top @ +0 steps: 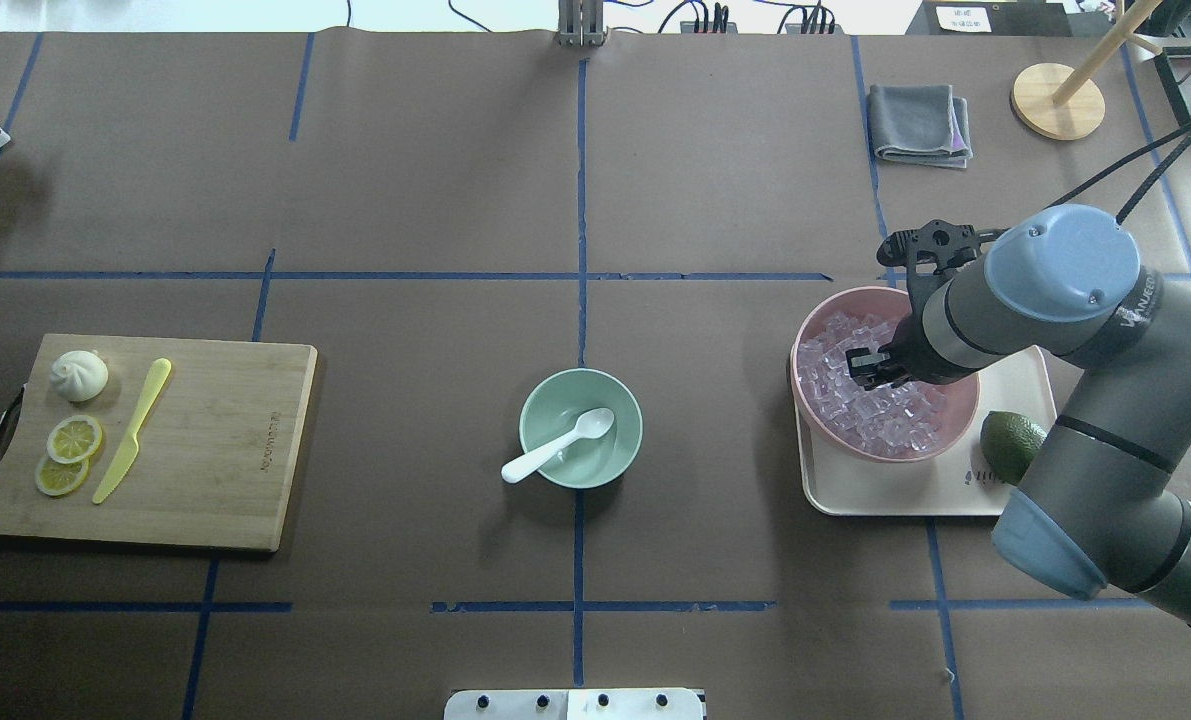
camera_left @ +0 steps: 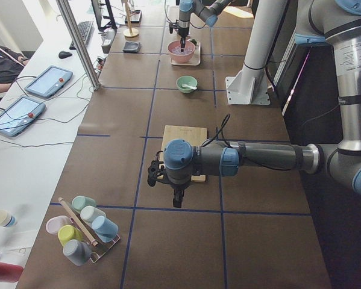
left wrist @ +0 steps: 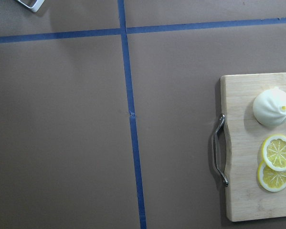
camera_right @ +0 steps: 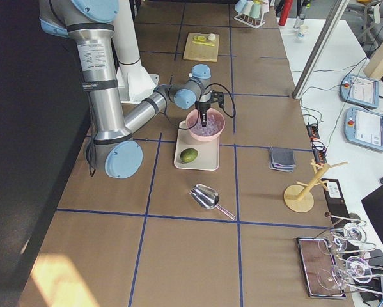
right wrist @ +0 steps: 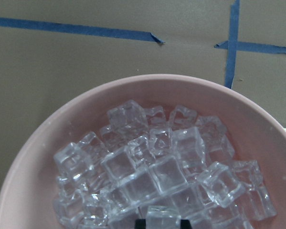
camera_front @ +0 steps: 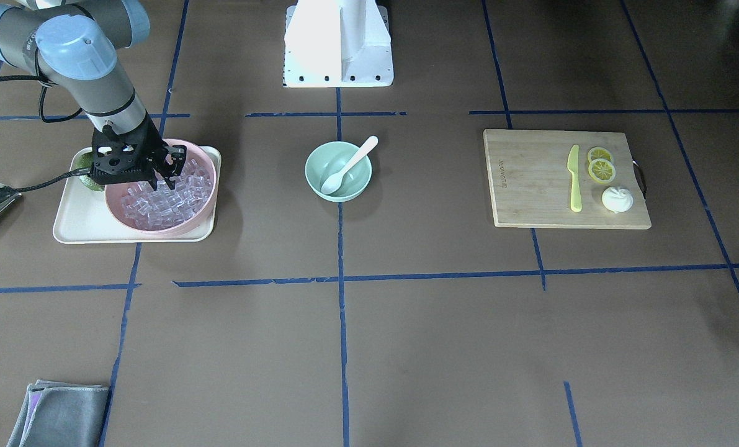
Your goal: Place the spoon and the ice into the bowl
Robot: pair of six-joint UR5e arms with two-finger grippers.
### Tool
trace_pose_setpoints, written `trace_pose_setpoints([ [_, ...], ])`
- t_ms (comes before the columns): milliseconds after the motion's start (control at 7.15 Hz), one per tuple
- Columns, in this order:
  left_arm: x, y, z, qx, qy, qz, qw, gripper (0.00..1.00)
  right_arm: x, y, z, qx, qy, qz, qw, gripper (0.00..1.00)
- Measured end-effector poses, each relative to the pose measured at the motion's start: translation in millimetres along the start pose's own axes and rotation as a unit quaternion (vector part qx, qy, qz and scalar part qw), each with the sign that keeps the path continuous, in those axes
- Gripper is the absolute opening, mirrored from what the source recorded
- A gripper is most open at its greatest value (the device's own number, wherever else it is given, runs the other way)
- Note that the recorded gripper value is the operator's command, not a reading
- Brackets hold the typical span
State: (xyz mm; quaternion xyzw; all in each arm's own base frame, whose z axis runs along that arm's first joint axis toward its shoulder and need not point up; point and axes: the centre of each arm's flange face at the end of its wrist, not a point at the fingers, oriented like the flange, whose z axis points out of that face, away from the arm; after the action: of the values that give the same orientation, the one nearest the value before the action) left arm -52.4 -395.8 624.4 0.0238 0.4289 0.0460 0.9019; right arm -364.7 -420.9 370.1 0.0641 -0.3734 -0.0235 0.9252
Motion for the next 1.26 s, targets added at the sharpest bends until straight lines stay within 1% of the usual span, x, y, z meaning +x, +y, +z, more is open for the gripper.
trace_pose_setpoints([
  [140, 0, 0, 0, 0.000, 0.000, 0.000, 1.0000, 1.00, -13, -4, -9, 0.007, -0.010, 0.004, 0.9999, 0.04],
  [420, 0, 0, 0, 0.000, 0.000, 0.000, 1.0000, 1.00, -57, -16, -28, 0.012, -0.025, 0.034, 0.9990, 0.04],
  [699, 1, 0, 0, 0.000, 0.000, 0.000, 1.0000, 1.00, -139, -14, -39, 0.009, -0.030, 0.076, 0.9966, 0.07],
  [839, 1, 0, -1, 0.000, 0.000, 0.000, 1.0000, 1.00, -182, -10, -34, 0.015, -0.027, 0.097, 0.9948, 0.08],
  [979, 1, -1, -1, 0.000, 0.000, 0.000, 1.0000, 1.00, -226, -11, -22, 0.020, -0.022, 0.128, 0.9914, 0.11],
  [1119, 1, 0, -1, 0.000, 0.000, 0.000, 1.0000, 1.00, -270, -15, -9, 0.022, -0.014, 0.170, 0.9851, 0.13],
  [1259, 0, 0, 0, -0.001, 0.001, -0.002, 1.0000, 1.00, -305, -18, 3, 0.022, -0.006, 0.218, 0.9756, 0.17],
])
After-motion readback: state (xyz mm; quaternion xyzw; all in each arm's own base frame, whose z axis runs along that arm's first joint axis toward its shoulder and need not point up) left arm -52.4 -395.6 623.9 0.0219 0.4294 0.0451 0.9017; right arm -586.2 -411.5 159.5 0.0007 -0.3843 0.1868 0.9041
